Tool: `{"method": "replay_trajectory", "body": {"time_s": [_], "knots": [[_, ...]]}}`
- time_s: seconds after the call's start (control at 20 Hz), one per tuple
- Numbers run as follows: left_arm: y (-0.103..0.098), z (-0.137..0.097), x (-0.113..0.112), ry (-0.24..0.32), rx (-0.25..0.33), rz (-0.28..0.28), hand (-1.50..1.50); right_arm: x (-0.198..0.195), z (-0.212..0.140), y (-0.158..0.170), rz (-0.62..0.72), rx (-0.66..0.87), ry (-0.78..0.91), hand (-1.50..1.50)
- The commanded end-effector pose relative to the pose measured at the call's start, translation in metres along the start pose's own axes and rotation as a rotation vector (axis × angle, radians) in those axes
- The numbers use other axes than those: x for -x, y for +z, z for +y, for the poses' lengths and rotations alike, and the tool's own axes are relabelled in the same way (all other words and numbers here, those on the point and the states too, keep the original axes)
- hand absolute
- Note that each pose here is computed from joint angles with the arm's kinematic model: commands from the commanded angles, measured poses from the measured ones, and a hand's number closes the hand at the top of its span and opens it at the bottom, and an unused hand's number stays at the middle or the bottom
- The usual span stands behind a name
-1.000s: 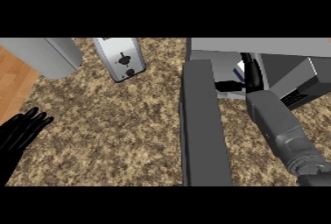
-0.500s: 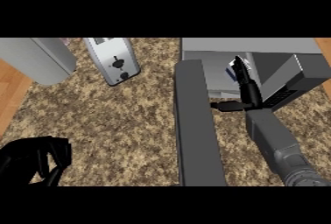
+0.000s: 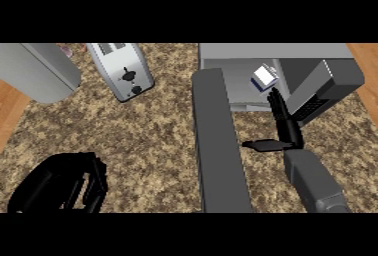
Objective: Pick up the milk, place it into the microwave and close the microwave
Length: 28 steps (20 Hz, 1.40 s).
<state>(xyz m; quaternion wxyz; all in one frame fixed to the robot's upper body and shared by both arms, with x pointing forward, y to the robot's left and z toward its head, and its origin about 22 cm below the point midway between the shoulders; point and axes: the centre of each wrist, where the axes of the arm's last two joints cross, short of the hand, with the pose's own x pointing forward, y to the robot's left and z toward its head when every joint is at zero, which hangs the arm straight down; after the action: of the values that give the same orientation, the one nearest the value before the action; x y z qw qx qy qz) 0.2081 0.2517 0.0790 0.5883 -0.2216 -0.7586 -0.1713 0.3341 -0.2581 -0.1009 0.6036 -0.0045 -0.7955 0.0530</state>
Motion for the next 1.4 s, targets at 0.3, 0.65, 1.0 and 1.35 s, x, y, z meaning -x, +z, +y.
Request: {"method": "replay_trajectory", "body": {"time_s": [0.3,0.65,1.0,1.35], "knots": [[-0.043,-0.031,0.016,-0.058,0.085,0.034,1.50,0.008,-0.036,0.077,0.023,0.027,-0.022,-1.50],[-0.091,-0.076,0.067,-0.142,0.223,0.060,1.50,-0.002,-0.055,0.124,-0.016,0.023,-0.026,-1.50],[-0.115,-0.096,0.124,-0.224,0.290,0.177,1.50,-0.035,-0.088,0.143,-0.054,-0.021,0.019,-1.50],[-0.101,-0.128,0.169,-0.269,0.219,0.086,1.50,-0.079,-0.096,0.139,-0.159,-0.104,-0.021,-1.50]]}}
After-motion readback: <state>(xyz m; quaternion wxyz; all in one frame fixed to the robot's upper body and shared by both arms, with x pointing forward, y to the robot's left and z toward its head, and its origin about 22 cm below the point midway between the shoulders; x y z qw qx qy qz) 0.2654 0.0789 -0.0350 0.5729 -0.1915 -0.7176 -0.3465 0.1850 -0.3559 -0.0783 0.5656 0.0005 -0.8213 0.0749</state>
